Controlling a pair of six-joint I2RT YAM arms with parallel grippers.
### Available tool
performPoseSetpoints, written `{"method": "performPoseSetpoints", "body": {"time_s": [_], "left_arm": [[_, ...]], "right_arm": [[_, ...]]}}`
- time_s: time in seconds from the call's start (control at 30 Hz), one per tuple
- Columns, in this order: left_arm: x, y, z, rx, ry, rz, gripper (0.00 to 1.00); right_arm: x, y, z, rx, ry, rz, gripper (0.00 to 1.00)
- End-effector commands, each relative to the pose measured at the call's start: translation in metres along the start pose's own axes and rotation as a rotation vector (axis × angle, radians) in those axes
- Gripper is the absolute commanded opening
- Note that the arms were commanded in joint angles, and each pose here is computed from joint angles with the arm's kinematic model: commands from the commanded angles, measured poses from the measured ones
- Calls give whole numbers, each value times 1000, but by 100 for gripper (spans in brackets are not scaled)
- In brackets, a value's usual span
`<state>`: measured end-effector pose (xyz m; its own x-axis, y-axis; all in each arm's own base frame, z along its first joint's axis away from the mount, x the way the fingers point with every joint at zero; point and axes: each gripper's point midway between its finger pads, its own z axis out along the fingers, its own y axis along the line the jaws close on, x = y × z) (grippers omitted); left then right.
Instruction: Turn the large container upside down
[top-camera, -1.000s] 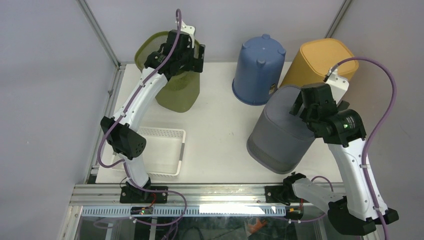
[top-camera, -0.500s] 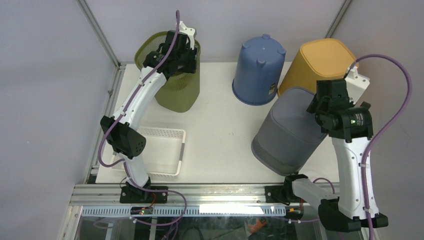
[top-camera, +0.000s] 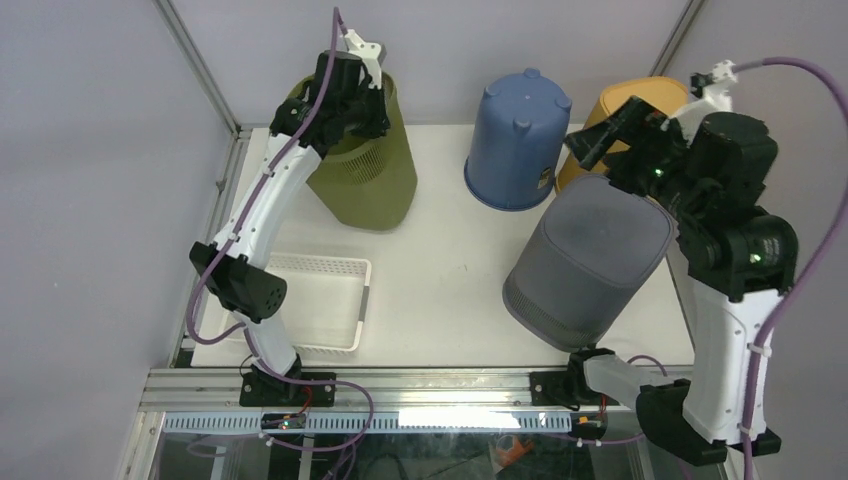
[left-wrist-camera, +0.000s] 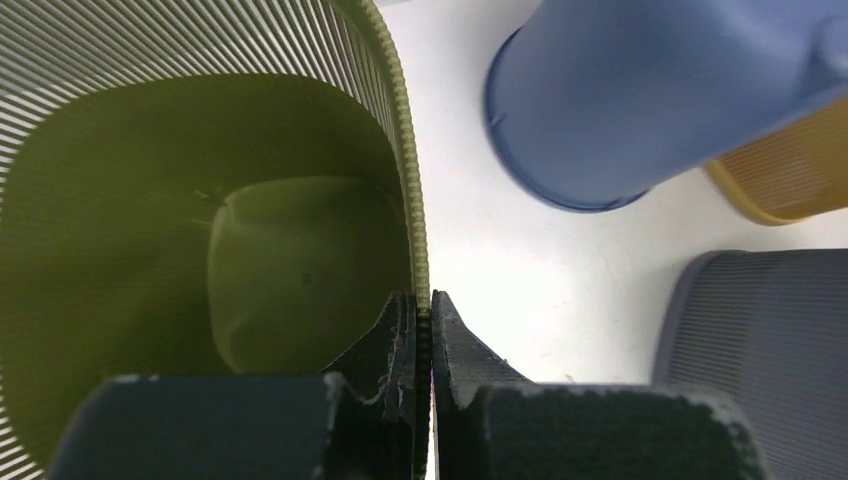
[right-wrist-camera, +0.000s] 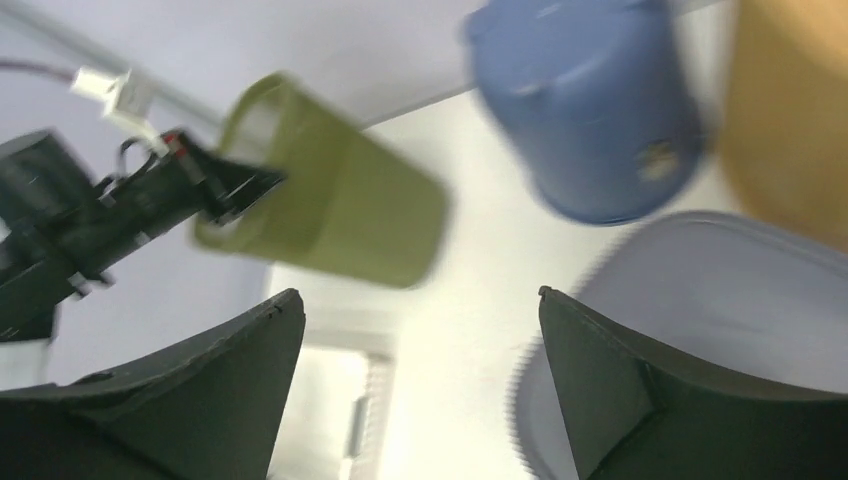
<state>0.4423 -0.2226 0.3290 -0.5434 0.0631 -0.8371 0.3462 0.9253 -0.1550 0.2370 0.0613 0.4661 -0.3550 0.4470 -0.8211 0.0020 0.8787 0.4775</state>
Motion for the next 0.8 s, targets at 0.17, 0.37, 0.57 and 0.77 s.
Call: {"method": "performPoseSetpoints", "body": {"time_s": [0.17,0.37,0.57,0.77], "left_arm": [[-111,-40,-144,241,-417,-155,0],[-102,4,-146,148,-410,-221,0],[-98,9,-148,153,-405,-232,0],[-97,-13,-144,281,-372,-265,0]], "right_arm": [[90,108,73,-285,282,-10,92],[136,58,119,55,353,-168,96],[142,-30,109,383,329,-247,99],[130,-122,70,668,295,-262,99]]}}
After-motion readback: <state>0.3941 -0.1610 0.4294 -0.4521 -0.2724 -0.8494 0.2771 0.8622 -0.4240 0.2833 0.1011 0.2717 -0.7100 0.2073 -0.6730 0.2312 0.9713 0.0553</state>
